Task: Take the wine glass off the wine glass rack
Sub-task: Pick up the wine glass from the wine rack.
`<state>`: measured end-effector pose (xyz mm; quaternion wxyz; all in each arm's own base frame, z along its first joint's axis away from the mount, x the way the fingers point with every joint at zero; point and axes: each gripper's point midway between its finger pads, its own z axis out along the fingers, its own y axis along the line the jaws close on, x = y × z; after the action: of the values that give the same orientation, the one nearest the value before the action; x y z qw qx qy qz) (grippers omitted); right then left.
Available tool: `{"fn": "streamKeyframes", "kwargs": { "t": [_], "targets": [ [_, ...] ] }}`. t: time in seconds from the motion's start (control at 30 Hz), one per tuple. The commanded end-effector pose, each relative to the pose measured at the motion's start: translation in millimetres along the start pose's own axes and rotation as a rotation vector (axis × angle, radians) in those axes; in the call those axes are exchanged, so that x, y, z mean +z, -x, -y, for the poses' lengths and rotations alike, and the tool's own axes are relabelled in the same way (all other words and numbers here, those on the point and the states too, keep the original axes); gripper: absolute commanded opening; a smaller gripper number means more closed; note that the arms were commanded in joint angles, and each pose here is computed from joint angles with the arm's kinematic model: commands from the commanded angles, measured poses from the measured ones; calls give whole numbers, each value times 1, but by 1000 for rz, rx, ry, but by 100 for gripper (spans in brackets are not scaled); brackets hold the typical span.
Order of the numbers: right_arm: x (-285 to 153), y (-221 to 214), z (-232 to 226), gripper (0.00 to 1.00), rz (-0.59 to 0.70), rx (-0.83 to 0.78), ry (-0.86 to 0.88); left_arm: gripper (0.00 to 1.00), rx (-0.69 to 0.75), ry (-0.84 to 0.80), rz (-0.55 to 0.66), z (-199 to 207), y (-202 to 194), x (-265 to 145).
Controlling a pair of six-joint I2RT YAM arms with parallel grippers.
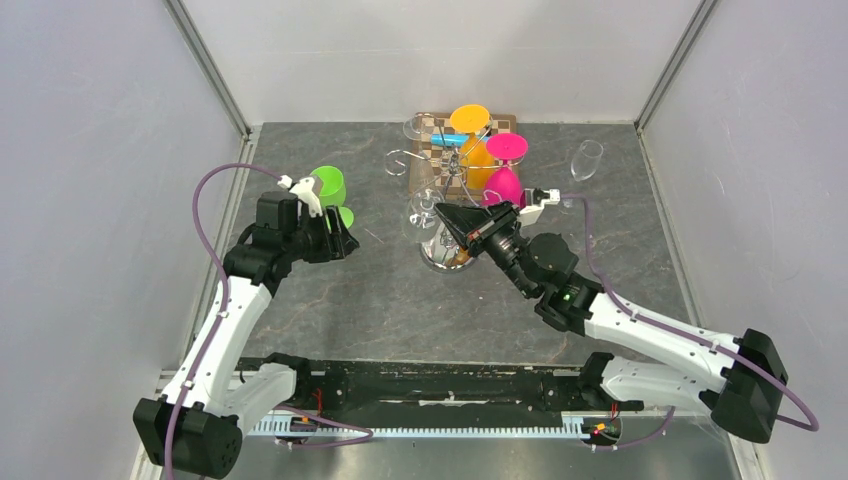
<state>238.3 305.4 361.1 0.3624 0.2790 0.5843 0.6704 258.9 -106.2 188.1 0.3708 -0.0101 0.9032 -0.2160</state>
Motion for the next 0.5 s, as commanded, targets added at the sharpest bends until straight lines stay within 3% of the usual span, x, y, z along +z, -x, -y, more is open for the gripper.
{"fn": "streamKeyframes", "kwargs": {
  "t": [0.0, 0.47],
  "targets": [
    [5, 4, -62, 0, 13, 104, 170, 63, 48, 16, 23, -3, 6, 0],
    [24, 1, -68, 0, 24, 116, 187, 63, 49, 16, 21, -3, 6, 1]
  ]
}}
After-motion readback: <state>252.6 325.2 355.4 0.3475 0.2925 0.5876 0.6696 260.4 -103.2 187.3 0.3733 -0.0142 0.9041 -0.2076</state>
